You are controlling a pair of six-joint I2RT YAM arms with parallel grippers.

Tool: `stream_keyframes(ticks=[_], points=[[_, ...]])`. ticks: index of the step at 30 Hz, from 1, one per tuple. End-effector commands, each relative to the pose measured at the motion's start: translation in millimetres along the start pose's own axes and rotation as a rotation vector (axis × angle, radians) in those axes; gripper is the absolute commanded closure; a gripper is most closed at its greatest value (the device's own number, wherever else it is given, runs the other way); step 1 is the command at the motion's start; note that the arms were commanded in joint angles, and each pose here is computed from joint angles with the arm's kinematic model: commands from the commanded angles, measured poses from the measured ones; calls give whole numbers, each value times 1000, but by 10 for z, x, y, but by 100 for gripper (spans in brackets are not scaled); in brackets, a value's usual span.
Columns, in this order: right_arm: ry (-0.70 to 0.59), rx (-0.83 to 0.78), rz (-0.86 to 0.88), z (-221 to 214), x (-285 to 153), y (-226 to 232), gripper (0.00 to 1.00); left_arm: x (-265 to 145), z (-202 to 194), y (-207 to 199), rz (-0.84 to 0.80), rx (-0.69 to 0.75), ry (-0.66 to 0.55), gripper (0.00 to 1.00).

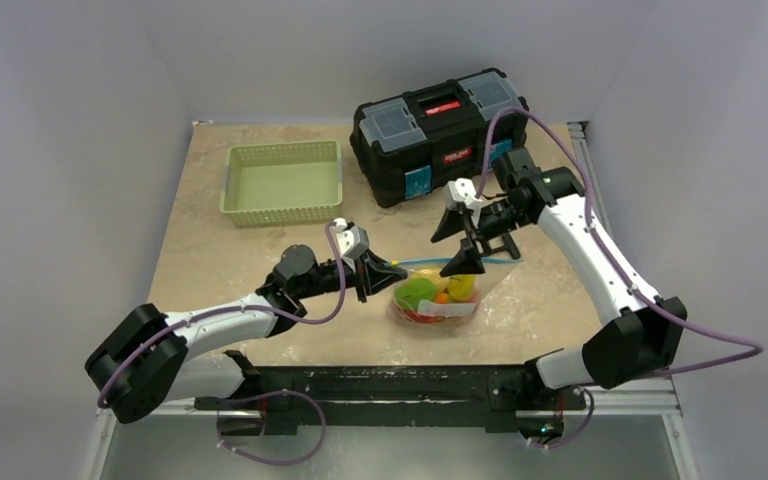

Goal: Open the zip-top bag and remove the fake food
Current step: Unzip the zipper food storage bag at the center of the board.

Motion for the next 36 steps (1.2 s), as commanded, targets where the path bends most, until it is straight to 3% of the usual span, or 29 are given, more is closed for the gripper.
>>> stream_keyframes(ticks=[1, 6, 12, 25, 36], points=[[17, -35, 86, 295, 160, 155, 29, 45, 154, -14, -3, -20, -9, 100], [70, -54, 96, 612, 485, 79, 32, 80, 191, 9, 6, -30, 10, 100], [112, -36, 90, 605, 767, 15, 43, 42, 214, -3, 18, -35, 1, 100], [136, 2, 23, 503, 774, -32, 72, 19, 209, 12, 37, -40, -7, 100], [131, 3, 28, 508, 743, 29, 84, -9, 151, 37, 57, -40, 3, 100]])
Point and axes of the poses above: each gripper's point midway between its finger pads, its own x axis out along the fingers, its own y axis along the line the jaws close on, z = x × y, the point moved 1 cm from there along -x, back along the fingers, and after that the axes turned 7 degrees about x, right-handed, at the moved point
